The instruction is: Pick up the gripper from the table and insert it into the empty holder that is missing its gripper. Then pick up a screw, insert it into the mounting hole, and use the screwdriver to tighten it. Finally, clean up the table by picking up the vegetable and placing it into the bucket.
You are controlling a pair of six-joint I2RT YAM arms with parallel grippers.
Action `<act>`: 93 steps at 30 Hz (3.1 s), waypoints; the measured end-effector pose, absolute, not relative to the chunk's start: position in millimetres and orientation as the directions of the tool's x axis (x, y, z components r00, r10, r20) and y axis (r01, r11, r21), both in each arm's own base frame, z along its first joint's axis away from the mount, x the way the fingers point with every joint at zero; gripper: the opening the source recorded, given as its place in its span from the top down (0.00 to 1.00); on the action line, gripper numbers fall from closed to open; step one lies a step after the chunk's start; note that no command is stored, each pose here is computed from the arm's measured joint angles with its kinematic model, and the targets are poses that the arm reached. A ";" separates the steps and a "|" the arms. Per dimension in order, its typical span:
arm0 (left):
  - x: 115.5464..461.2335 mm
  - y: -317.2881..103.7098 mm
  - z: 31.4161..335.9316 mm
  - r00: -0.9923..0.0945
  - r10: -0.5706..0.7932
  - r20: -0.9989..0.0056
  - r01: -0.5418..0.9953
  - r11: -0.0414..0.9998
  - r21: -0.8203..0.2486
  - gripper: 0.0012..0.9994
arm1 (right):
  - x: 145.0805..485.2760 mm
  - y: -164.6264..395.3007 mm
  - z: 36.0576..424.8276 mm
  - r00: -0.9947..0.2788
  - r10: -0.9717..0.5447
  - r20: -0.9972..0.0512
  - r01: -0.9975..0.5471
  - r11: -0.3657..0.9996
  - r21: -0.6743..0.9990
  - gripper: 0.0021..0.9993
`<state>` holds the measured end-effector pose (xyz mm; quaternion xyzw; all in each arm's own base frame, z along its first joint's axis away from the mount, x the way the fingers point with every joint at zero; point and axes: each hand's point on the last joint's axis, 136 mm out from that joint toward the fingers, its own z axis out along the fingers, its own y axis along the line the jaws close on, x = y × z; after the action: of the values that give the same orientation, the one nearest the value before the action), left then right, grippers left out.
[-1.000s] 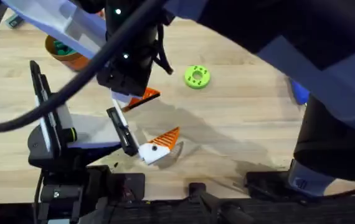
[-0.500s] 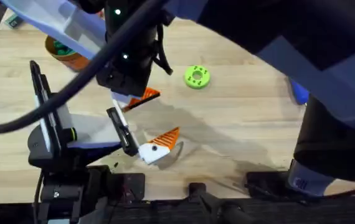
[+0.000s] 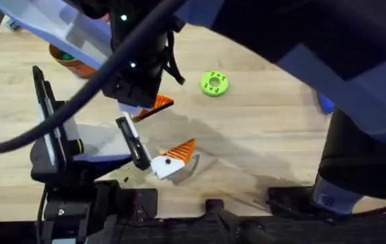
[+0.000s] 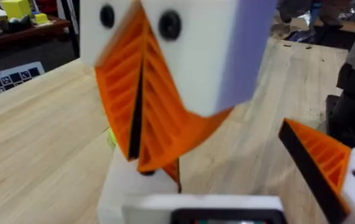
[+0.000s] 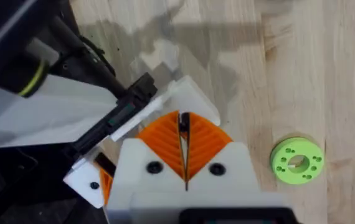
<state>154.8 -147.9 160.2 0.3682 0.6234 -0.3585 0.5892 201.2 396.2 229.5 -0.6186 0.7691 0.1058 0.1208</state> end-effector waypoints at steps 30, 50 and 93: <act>154.9 -147.7 160.0 -0.046 0.031 -0.998 0.881 0.473 -0.026 0.01 | 208.5 392.6 219.7 -0.214 -0.936 -0.281 -0.974 0.225 -0.006 0.22; 154.5 -148.0 160.1 -0.048 0.030 -0.998 0.882 0.470 -0.029 0.01 | 268.7 349.0 244.1 -0.506 -0.792 -0.341 -0.850 0.524 0.044 0.03; 154.5 -148.0 160.1 -0.048 0.030 -0.998 0.882 0.470 -0.028 0.01 | 331.1 208.4 223.3 -0.858 -0.485 -0.168 -0.505 0.857 0.101 0.03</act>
<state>154.5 -148.0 160.1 0.3643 0.6259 -0.3636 0.5859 331.1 208.4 223.3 -0.2575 0.9612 0.0708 0.0684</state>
